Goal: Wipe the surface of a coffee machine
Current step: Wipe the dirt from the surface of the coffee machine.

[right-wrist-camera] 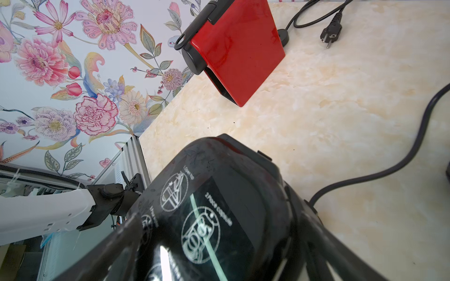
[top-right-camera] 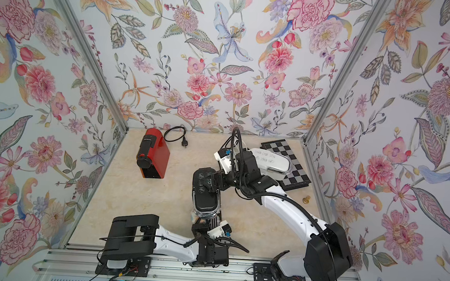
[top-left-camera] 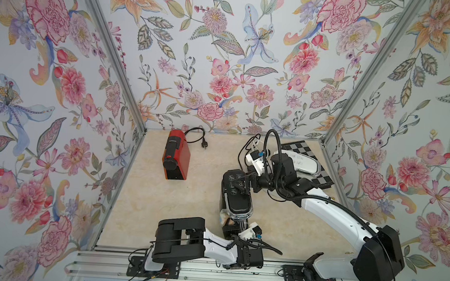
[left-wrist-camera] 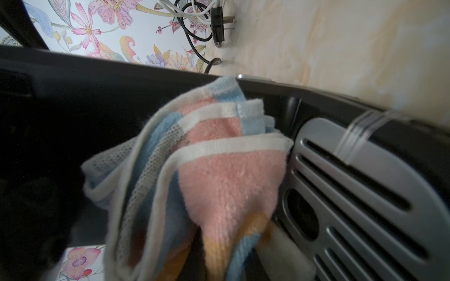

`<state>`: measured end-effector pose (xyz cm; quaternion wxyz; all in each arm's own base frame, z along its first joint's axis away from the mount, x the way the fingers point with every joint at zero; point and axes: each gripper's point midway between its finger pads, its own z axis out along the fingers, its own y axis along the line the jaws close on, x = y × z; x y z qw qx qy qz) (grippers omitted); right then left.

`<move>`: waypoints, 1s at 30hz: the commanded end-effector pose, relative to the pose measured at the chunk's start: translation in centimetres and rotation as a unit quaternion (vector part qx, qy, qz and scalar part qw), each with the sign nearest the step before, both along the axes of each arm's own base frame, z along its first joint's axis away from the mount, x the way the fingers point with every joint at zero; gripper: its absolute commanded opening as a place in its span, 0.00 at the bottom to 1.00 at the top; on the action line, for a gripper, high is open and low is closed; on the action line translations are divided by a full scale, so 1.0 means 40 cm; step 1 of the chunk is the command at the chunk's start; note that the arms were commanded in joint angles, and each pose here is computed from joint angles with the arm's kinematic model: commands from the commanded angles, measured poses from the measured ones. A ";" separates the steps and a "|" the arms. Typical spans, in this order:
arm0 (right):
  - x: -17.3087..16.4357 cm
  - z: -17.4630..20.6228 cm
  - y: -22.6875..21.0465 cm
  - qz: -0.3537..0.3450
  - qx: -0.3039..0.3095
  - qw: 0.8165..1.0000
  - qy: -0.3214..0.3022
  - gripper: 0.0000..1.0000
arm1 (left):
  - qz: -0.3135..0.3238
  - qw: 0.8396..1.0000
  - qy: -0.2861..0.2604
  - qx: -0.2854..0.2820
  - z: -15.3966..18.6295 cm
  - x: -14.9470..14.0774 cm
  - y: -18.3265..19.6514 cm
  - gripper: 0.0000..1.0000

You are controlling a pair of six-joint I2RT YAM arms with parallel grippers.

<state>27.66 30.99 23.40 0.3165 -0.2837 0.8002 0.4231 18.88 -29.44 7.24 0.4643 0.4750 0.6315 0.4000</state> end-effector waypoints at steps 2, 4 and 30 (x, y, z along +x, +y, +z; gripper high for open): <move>-0.054 -0.074 0.016 0.040 -0.030 0.998 0.048 1.00 | 0.053 0.998 -0.030 0.024 0.024 0.046 0.088 0.00; -0.054 -0.076 0.017 0.041 -0.030 0.998 0.048 1.00 | 0.052 0.998 -0.039 0.023 0.045 0.048 0.087 0.00; -0.050 -0.071 0.027 0.048 -0.026 0.997 0.050 1.00 | 0.022 1.000 -0.004 -0.007 0.022 0.022 0.057 0.00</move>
